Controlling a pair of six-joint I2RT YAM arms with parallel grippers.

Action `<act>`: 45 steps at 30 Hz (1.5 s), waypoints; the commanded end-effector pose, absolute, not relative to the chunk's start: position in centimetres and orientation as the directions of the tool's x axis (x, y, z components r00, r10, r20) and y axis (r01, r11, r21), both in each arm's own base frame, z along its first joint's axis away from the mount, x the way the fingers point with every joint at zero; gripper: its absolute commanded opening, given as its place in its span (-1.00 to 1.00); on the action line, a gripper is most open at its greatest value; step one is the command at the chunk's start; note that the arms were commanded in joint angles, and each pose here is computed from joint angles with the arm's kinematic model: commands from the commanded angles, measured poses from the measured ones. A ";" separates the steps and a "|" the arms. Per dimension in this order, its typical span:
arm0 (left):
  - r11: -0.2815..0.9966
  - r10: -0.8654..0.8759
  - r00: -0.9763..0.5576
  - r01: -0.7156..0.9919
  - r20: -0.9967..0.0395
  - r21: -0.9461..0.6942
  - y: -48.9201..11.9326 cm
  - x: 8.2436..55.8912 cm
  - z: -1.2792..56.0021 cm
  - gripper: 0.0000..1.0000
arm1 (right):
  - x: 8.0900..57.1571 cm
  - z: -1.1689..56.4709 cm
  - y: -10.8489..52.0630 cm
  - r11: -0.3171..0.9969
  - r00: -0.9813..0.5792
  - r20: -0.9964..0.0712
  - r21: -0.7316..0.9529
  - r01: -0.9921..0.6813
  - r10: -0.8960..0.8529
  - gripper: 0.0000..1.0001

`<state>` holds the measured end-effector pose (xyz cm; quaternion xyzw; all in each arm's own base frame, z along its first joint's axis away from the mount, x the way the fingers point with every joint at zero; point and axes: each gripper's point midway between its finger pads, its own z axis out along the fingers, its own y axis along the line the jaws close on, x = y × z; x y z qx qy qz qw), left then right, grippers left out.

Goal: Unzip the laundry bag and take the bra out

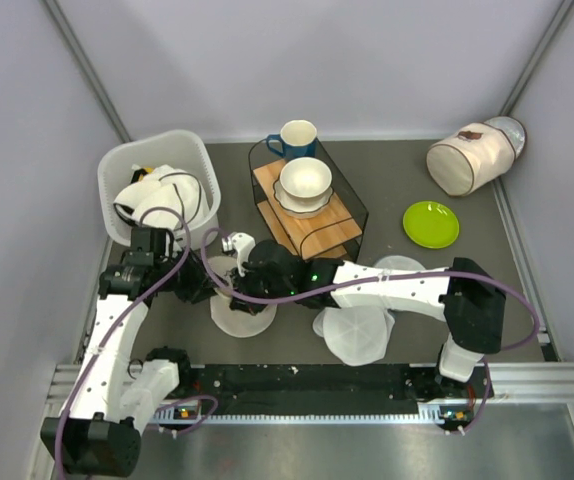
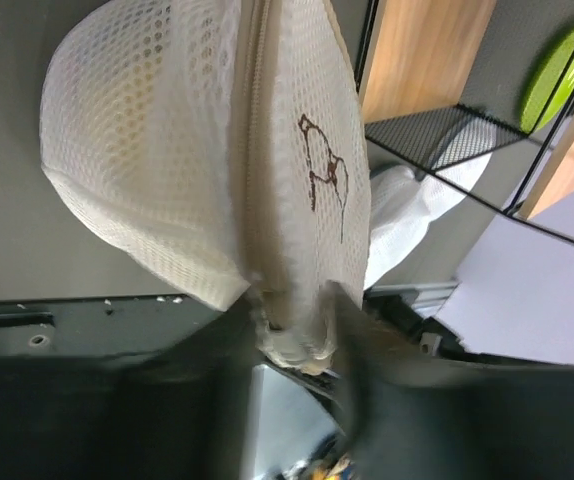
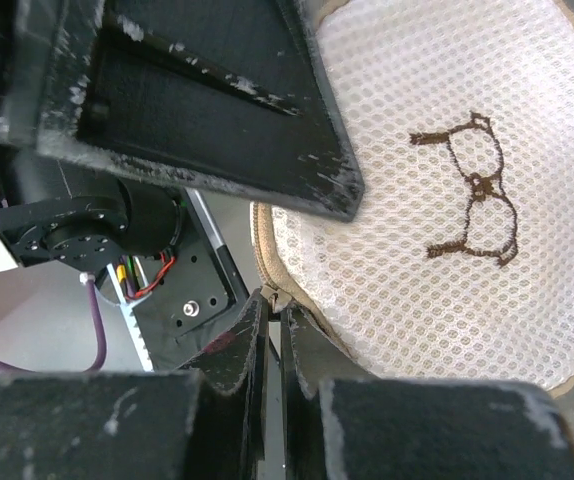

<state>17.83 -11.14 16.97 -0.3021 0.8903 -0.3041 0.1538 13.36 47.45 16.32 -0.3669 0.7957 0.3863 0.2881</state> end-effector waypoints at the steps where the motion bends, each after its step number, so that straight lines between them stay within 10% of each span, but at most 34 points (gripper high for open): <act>1: 0.634 -0.645 -0.744 -0.393 -0.174 -0.666 -10.8 20.0 18.7 -0.61 | 13.6 19.4 47.2 0.395 -0.533 -0.783 0.402 -0.826 -0.320 -1.00; 4: 0.682 -0.638 -0.734 -0.396 -0.234 -0.615 -9.6 20.5 19.5 -1.00 | 13.8 18.8 45.6 0.409 -0.537 -0.773 0.394 -0.823 -0.337 -1.00; 21: 0.756 -0.503 -0.785 -0.195 -0.363 -0.625 -9.8 26.5 20.5 -1.00 | 13.2 17.6 42.2 0.400 -0.504 -0.756 0.345 -0.849 -0.418 -1.00; 23: 0.751 -0.483 -0.809 -0.185 -0.336 -0.633 -10.2 27.4 19.8 -0.66 | 14.0 18.6 43.1 0.420 -0.504 -0.772 0.338 -0.842 -0.389 -1.00; 24: 0.737 -0.468 -0.828 -0.174 -0.308 -0.653 -10.8 27.2 20.6 -0.06 | 14.3 18.9 43.4 0.431 -0.512 -0.773 0.344 -0.834 -0.374 -1.00; 28: 0.760 -0.448 -0.825 -0.147 -0.346 -0.634 -10.5 26.0 22.5 0.96 | 15.5 19.5 44.6 0.470 -0.534 -0.781 0.357 -0.807 -0.324 -1.00; 45: 0.589 -0.617 -0.771 -0.322 -0.155 -0.741 -12.0 20.5 19.4 0.53 | 15.2 18.7 45.6 0.447 -0.555 -0.770 0.396 -0.802 -0.314 -1.00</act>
